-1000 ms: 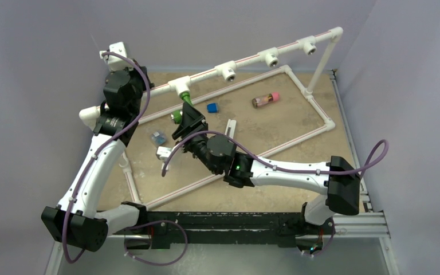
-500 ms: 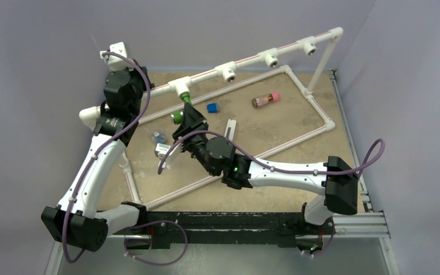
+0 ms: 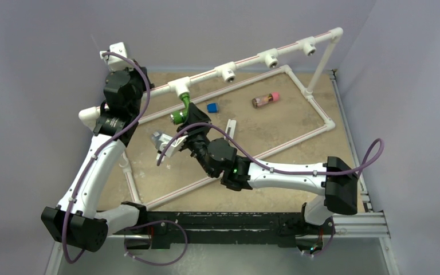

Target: Install the water faucets

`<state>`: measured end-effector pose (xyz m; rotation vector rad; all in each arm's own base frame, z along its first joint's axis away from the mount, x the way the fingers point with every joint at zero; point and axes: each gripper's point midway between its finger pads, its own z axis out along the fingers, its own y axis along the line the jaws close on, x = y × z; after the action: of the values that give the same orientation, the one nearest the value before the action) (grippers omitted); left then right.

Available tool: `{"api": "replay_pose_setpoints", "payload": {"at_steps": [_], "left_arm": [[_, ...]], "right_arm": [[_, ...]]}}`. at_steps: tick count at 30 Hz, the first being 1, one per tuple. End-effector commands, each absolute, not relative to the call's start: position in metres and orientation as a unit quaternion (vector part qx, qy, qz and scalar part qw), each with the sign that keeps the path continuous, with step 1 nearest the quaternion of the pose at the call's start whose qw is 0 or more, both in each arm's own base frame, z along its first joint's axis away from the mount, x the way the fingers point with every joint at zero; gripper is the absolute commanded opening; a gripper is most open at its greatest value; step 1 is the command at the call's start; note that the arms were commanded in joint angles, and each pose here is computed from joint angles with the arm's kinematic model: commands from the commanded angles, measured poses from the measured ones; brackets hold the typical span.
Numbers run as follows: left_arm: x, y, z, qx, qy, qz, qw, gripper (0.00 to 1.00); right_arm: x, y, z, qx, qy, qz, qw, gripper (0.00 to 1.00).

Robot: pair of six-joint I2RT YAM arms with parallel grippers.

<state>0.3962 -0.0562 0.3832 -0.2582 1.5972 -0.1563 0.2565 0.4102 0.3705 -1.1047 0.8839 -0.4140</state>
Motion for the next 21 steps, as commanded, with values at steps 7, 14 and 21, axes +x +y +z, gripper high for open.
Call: {"api": "replay_pose_setpoints", "payload": {"at_steps": [7,14,21], "left_arm": [[0.381,-0.074,0.303,-0.07,0.806,-0.058,0.585,0.0],[0.382,-0.074,0.304,-0.071,0.806,-0.056,0.585,0.0],[0.383,-0.073,0.304,-0.071,0.806,-0.054,0.585,0.0]], "right_arm": [[0.239,0.406,0.398,-0.339,0.447,-0.06,0.826,0.36],[0.234,0.397,0.407,-0.338,0.438,-0.068,0.83,0.68],[0.225,0.391,0.415,-0.372,0.418,-0.062,0.827,0.84]]}}
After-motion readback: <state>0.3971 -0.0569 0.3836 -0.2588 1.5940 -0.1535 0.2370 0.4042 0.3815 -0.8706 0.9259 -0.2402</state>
